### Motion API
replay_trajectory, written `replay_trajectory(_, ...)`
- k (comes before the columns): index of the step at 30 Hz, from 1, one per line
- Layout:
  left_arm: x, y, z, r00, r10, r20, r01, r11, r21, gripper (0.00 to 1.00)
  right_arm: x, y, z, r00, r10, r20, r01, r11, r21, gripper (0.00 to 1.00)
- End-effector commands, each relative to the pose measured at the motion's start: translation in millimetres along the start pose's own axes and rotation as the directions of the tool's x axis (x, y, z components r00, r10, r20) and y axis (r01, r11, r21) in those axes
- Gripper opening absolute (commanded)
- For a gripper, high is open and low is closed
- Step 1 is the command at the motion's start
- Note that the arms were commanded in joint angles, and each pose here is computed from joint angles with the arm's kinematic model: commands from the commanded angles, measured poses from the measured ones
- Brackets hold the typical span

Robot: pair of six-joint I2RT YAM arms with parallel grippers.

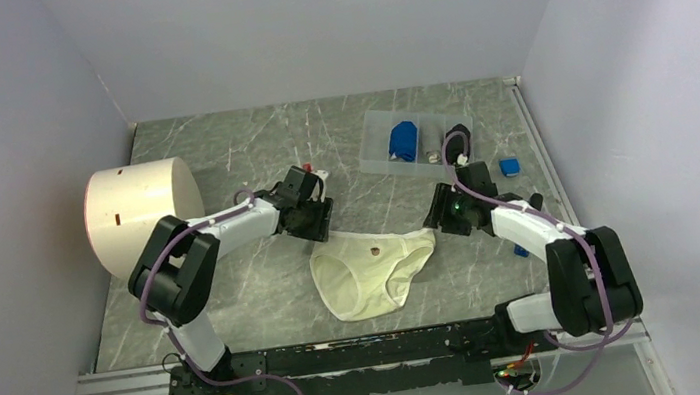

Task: Roll the underwear
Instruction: Flatten out the underwear at the center of the board.

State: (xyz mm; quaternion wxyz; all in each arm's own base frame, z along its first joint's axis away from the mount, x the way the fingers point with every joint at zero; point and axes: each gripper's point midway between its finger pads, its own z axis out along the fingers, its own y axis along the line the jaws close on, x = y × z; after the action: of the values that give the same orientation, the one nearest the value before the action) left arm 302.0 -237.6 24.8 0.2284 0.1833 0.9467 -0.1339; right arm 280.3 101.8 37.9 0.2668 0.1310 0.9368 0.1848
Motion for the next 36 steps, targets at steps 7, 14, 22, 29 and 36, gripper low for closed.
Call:
replay_trajectory(7,-1,-11,7,0.999,0.051,0.012,-0.052,0.997,0.060,0.41,4,-2,11,1.000,0.022,-0.015,-0.022,1.000,-0.008,0.47)
replay_trajectory(14,3,-9,10,0.999,0.037,0.004,-0.037,0.998,0.047,0.13,8,9,18,0.999,0.011,-0.053,-0.015,0.997,-0.076,0.21)
replay_trajectory(22,-27,-17,-24,0.990,0.021,0.143,-0.031,0.997,0.073,0.05,-27,51,-24,0.983,-0.151,0.109,0.174,0.953,-0.247,0.02)
replay_trajectory(29,-48,-13,-98,0.946,-0.029,0.323,0.015,0.999,0.045,0.05,-46,101,-97,0.931,-0.174,0.322,0.308,0.848,-0.431,0.00)
replay_trajectory(36,-42,-13,-196,0.868,-0.097,0.486,0.059,0.994,0.094,0.05,-36,148,-181,0.887,-0.184,0.423,0.429,0.666,-0.610,0.00)
